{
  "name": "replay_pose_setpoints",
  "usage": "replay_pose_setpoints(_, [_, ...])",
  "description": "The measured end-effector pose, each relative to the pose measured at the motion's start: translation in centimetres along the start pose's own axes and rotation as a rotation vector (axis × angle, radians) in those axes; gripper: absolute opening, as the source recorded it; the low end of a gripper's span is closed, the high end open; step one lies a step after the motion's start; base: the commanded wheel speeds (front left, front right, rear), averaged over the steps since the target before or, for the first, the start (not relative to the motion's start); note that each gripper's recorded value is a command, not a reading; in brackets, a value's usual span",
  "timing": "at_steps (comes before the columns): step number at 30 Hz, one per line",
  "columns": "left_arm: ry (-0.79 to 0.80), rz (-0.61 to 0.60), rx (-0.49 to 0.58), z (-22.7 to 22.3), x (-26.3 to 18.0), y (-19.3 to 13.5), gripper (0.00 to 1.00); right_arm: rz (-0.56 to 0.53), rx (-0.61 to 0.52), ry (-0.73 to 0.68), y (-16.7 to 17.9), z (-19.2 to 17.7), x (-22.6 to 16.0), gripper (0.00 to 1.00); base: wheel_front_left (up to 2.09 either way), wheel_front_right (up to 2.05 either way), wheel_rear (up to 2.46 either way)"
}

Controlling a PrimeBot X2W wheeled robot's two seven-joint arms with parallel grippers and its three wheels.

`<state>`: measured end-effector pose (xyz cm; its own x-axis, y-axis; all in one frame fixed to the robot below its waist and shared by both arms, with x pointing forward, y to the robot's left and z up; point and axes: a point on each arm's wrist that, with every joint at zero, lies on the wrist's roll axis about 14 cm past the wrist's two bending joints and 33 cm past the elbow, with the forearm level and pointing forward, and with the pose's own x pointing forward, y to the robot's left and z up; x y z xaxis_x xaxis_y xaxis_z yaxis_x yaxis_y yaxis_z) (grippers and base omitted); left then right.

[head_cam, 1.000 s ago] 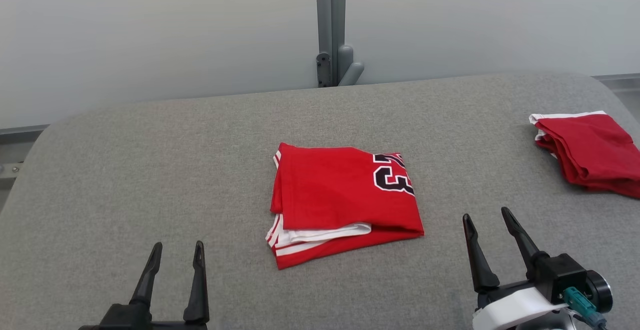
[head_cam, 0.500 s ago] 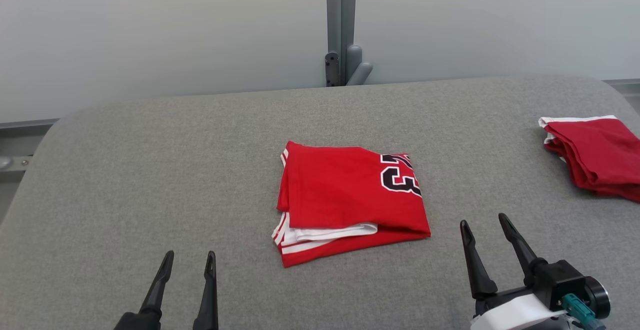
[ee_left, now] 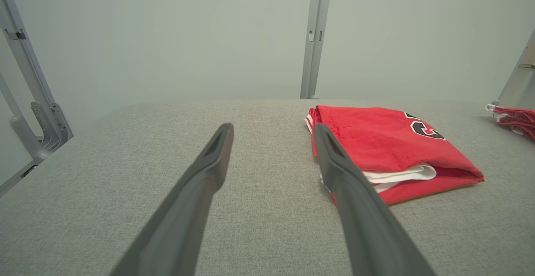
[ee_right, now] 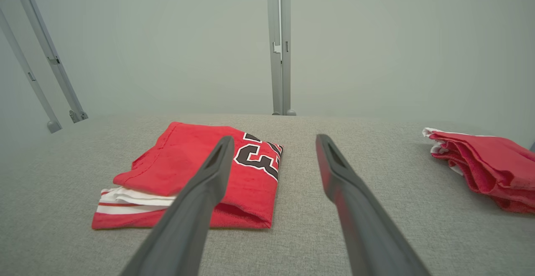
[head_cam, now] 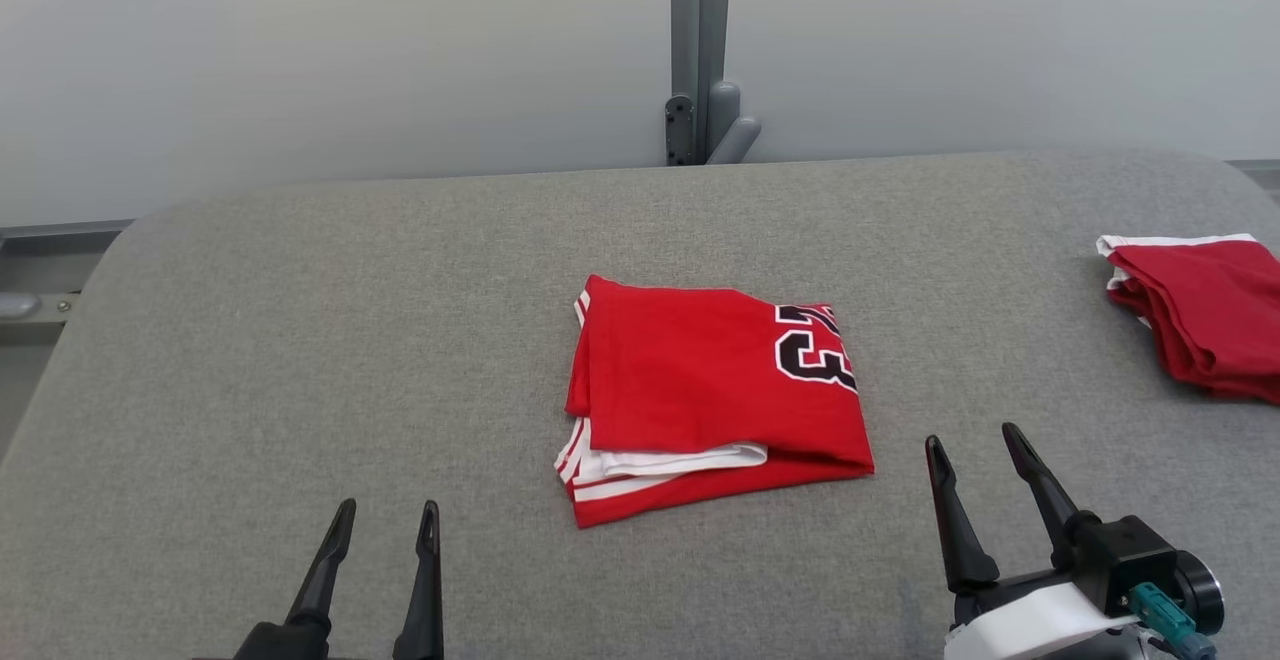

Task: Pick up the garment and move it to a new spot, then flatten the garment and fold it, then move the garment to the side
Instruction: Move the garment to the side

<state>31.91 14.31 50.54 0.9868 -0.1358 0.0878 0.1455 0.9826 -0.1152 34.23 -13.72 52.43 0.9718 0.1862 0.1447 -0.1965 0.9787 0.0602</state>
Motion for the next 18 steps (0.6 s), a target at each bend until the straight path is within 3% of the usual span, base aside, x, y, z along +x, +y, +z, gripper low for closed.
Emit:
replay_pose_setpoints(9, [-0.006,0.015,0.004,0.2,0.2,0.5,1.00,-0.002,0.134,0.023,0.2,-1.2,2.8,1.00,0.00,0.00,0.00])
replay_pose_setpoints(18, [0.003,0.021,0.009,0.0,1.0,1.0,1.00,0.005,0.324,0.181,-0.4,-5.6,8.4,1.00,0.00,0.00,0.00])
